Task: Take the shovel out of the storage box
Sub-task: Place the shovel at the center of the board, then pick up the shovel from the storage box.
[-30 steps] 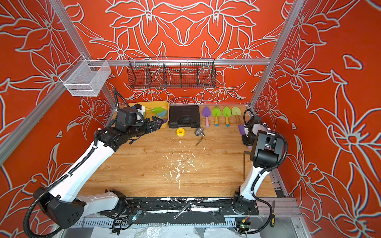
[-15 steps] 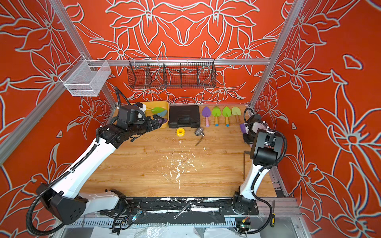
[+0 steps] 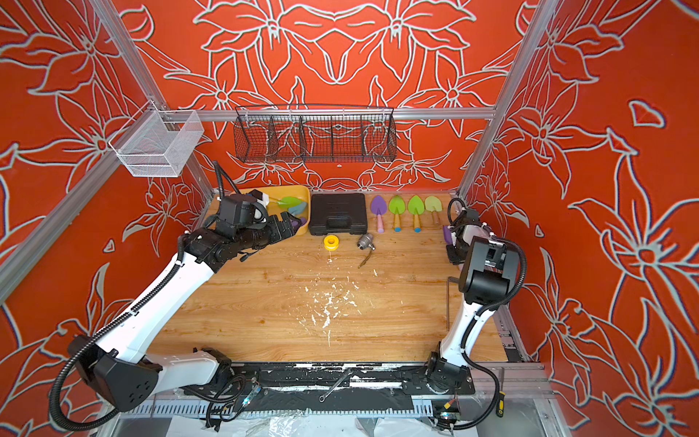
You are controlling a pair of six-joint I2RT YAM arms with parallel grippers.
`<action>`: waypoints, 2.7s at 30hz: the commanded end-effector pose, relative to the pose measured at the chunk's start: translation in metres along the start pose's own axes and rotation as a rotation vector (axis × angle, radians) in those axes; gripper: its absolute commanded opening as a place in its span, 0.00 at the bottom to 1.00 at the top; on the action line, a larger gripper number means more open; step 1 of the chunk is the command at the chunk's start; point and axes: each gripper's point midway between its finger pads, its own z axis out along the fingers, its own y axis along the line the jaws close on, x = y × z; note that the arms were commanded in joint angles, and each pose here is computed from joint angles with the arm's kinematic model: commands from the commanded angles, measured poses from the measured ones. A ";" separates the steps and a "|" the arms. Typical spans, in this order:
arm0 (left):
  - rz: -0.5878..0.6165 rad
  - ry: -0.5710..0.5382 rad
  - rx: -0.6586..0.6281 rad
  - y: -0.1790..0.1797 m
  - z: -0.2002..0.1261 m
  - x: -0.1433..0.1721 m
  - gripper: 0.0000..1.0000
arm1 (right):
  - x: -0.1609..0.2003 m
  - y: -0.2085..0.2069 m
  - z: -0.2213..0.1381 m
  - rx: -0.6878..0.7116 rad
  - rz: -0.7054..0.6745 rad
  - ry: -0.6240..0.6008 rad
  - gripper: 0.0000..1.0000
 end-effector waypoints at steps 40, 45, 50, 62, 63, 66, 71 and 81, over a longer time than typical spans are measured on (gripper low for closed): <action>-0.082 0.129 -0.555 0.133 0.063 -0.075 0.97 | -0.028 0.180 -0.295 -0.693 0.145 -0.705 0.77; -0.072 0.166 -0.625 0.176 0.069 -0.109 0.87 | -0.012 0.220 -0.298 -0.755 0.072 -0.628 0.74; -0.064 0.186 -0.652 0.209 0.076 -0.133 0.77 | -0.002 0.245 -0.299 -0.770 0.007 -0.595 0.74; -0.051 0.274 -0.762 0.275 0.099 -0.131 0.58 | 0.004 0.282 -0.301 -0.809 -0.068 -0.547 0.72; -0.041 0.279 -0.774 0.279 0.099 -0.131 0.57 | 0.005 0.284 -0.300 -0.810 -0.072 -0.540 0.72; -0.024 0.285 -0.789 0.285 0.100 -0.133 0.54 | 0.008 0.288 -0.299 -0.813 -0.077 -0.530 0.71; 0.013 0.304 -0.806 0.293 0.104 -0.131 0.48 | 0.011 0.288 -0.295 -0.801 -0.079 -0.518 0.70; 0.025 0.347 -0.766 0.299 0.114 -0.124 0.43 | 0.013 0.288 -0.294 -0.797 -0.073 -0.504 0.69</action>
